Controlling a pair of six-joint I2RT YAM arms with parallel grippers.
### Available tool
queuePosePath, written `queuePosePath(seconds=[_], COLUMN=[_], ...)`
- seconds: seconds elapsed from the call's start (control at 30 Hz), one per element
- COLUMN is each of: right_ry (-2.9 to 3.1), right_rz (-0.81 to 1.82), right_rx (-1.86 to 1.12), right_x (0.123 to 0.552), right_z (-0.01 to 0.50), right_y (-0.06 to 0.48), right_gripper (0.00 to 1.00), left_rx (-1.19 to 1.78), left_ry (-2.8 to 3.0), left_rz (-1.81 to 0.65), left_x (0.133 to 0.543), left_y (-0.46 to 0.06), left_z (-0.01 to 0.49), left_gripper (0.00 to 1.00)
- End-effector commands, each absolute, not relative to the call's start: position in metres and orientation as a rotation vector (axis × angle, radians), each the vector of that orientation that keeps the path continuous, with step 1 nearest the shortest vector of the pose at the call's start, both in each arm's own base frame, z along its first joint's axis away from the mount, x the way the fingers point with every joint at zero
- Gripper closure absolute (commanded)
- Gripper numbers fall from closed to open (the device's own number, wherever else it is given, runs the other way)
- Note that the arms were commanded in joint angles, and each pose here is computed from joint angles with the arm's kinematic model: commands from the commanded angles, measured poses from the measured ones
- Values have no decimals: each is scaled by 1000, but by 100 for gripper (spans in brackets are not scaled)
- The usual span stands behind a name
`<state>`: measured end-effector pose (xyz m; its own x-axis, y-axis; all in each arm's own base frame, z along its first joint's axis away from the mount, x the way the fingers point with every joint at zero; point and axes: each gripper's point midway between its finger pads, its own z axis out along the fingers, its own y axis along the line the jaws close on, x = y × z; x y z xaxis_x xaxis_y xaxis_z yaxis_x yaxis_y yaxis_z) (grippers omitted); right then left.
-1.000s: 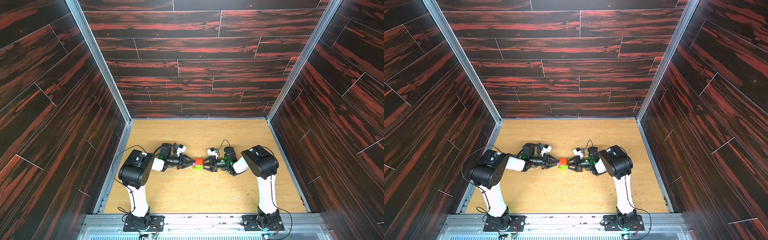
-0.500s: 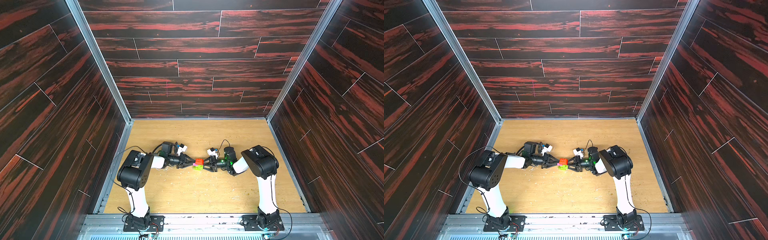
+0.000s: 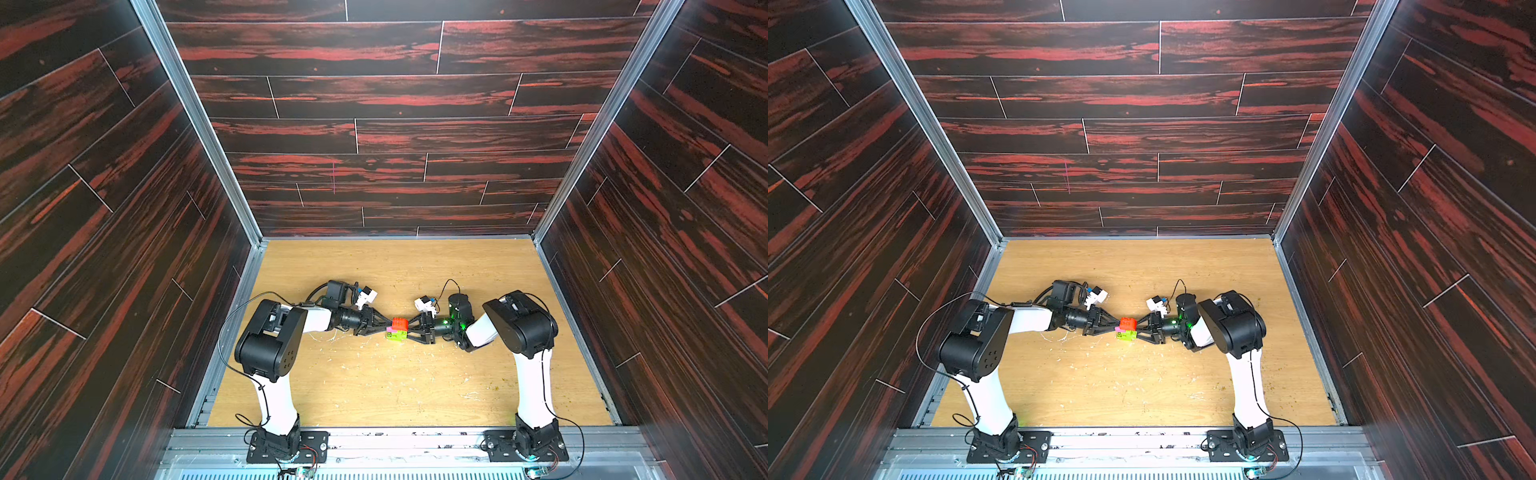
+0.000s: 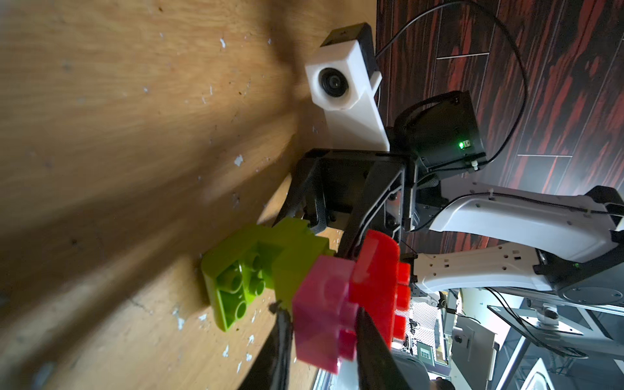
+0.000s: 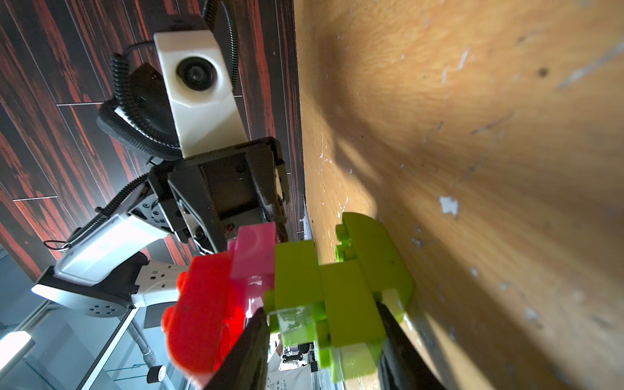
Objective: Assemble the letter s with lego
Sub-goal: Assemble the lego brick with the lego brick.
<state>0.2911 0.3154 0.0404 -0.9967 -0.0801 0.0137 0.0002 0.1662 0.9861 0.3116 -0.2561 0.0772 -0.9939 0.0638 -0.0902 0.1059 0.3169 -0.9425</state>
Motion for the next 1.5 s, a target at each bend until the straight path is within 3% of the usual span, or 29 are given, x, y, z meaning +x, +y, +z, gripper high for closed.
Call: queuePosePath(seconds=[0.0, 1.47], right_ry=[-2351, -2278], right_rz=[-1698, -1888], right_rx=[-211, -114], right_x=[264, 268], right_z=[-22, 10], right_y=[301, 300], right_gripper=[52, 43], left_rx=[142, 123], left_ry=[2626, 2520], left_rz=[-1763, -1794], left_x=[292, 305], left_y=[-259, -256], left_z=[63, 92], left_gripper=[65, 46])
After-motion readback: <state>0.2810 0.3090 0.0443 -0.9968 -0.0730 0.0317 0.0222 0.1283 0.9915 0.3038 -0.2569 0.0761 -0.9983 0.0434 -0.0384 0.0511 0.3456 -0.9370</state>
